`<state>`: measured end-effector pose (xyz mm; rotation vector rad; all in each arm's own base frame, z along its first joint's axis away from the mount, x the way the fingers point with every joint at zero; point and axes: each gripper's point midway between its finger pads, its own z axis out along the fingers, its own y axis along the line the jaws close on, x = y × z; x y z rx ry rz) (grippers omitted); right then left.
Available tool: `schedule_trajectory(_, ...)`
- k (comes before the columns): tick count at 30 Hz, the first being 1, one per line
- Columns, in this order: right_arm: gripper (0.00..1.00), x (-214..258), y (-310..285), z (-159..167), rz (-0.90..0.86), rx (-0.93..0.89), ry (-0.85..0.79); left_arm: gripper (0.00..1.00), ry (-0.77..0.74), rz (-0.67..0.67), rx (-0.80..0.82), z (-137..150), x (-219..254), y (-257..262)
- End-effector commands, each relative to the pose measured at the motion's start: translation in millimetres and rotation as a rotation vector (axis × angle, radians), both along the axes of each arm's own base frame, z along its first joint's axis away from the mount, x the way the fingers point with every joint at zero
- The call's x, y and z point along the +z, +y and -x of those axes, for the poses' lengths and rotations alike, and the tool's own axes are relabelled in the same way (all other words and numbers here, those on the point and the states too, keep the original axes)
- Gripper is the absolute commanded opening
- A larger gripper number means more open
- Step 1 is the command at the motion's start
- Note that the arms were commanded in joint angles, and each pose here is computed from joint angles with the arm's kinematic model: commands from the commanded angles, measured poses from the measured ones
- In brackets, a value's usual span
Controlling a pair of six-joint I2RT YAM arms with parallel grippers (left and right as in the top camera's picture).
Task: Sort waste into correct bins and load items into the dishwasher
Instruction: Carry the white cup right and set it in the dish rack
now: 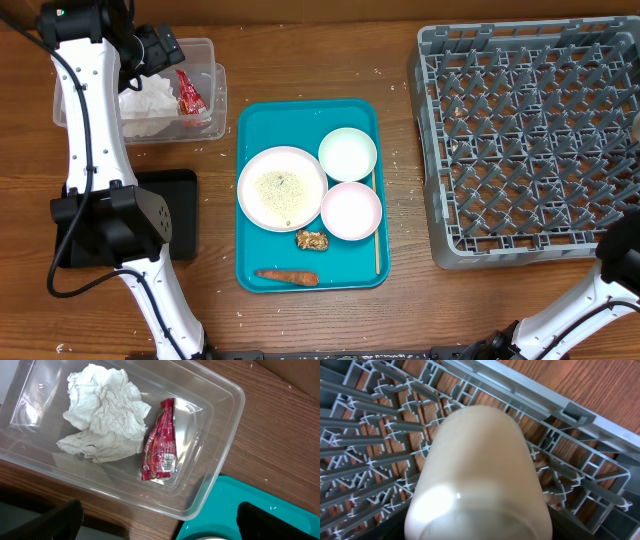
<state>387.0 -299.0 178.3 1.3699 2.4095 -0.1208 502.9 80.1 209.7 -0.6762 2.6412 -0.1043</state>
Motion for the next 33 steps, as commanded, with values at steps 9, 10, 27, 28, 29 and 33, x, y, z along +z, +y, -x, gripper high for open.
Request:
schedule_trajectory(9,0.79,11,22,-12,-0.074,0.085,-0.077,1.00,0.011,0.005,0.002,-1,-6,-2)
schedule_trajectory(10,0.79,13,24,-12,-0.085,0.091,-0.084,1.00,0.011,0.005,0.002,-1,-6,-2)
schedule_trajectory(27,0.78,105,249,-39,-0.180,0.759,-0.250,1.00,0.011,0.005,0.002,-1,-6,-2)
schedule_trajectory(28,0.78,103,272,-41,-0.183,0.814,-0.240,1.00,0.011,0.005,0.002,-1,-6,-2)
schedule_trajectory(29,0.78,99,293,-45,-0.182,0.862,-0.226,1.00,0.011,0.005,0.002,-1,-6,-2)
schedule_trajectory(33,0.75,72,381,-55,-0.171,1.061,-0.185,1.00,0.011,0.004,0.002,-1,-6,-2)
